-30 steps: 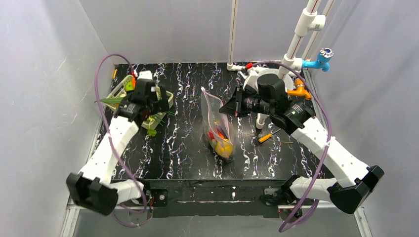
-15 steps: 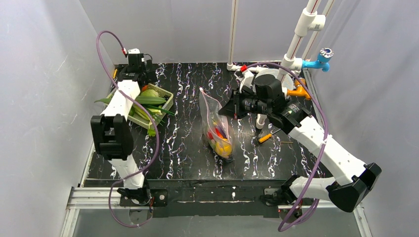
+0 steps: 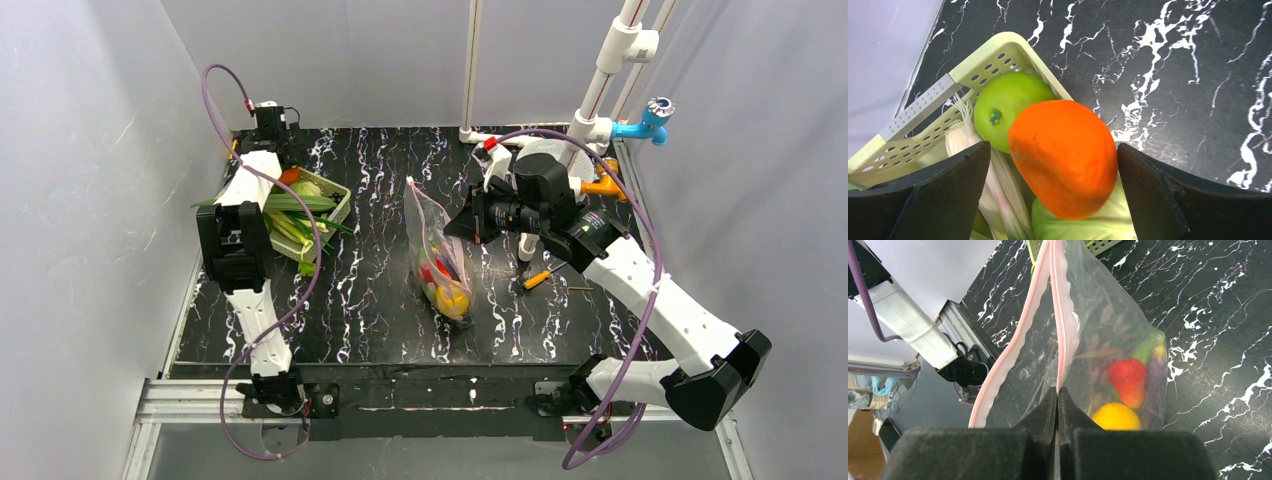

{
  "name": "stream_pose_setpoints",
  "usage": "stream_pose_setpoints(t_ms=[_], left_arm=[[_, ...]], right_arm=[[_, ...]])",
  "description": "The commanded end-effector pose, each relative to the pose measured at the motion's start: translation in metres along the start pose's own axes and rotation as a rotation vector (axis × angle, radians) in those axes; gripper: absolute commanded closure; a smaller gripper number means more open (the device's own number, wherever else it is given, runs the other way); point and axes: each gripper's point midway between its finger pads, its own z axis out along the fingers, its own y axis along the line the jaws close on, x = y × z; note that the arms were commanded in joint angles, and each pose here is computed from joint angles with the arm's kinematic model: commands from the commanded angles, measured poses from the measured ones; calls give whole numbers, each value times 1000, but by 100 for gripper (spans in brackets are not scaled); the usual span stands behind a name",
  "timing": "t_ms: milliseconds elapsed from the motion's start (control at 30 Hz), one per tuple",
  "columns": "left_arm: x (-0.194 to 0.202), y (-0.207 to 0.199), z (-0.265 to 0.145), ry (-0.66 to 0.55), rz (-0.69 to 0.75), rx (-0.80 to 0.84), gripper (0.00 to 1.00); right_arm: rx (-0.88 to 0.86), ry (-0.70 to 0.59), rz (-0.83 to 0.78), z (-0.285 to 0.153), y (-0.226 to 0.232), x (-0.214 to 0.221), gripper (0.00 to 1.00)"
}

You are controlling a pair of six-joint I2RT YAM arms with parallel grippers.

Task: Place the food in the zip-top bag and seal the zipper
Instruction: Pick up the fake fruit from the bin.

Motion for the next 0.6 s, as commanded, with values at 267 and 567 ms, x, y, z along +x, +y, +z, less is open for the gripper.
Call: stream_pose_setpoints(t_ms=[267,567], left_arm=[[-11,18,-13,-52,-5,-58,39],[-20,30,-53,-91,30,-51,68]], right_arm=[[-20,-31,-34,-1,7,-16,99],[-56,-27,-4,2,12,-14,99]])
